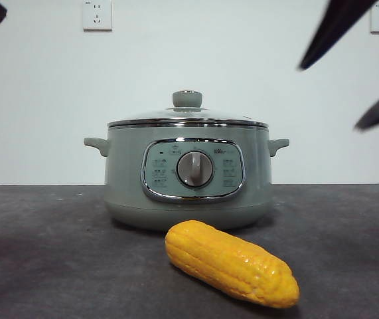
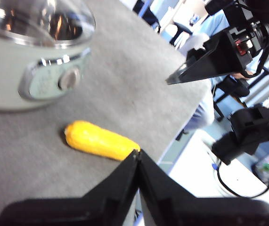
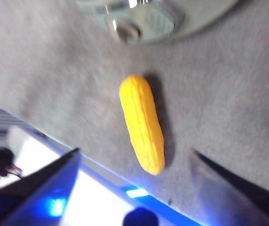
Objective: Pick up the corn,open the lid,put the corn in the pot,close the lid
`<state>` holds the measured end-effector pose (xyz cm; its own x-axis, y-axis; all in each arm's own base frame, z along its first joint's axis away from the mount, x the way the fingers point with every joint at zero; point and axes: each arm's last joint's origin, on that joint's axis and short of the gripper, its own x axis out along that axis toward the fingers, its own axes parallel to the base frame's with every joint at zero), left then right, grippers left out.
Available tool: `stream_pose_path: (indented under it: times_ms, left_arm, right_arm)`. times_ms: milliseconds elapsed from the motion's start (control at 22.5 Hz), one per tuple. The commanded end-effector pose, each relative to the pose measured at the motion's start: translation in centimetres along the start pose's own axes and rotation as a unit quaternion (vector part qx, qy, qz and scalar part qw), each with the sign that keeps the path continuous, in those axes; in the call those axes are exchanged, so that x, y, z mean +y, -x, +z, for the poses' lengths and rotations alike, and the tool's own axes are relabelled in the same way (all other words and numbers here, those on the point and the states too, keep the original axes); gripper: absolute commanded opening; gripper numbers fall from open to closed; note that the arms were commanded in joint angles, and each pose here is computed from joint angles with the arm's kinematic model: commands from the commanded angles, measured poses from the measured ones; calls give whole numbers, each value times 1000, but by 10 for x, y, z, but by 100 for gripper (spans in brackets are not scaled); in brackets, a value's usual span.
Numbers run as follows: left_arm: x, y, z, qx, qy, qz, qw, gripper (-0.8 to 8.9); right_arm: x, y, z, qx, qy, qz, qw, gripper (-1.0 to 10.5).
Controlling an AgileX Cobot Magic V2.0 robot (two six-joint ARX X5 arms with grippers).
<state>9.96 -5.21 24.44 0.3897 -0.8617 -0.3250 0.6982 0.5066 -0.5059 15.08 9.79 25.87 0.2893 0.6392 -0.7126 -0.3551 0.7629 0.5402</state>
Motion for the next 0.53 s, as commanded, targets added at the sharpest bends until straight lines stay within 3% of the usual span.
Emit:
stream_pose_path:
  times_ms: [44, 356, 533]
  left_arm:
    - [0, -2, -1, 12, 7, -6, 1000, -4]
    - [0, -4, -3, 27, 15, -10, 999, -4]
    - [0, -4, -3, 27, 16, -10, 999, -3]
  right_arm:
    - [14, -15, 2, 28, 18, -9, 999, 603]
    - [59, -68, 14, 94, 105, -67, 988, 598]
    - [82, -100, 23, 122, 165, -118, 972, 597]
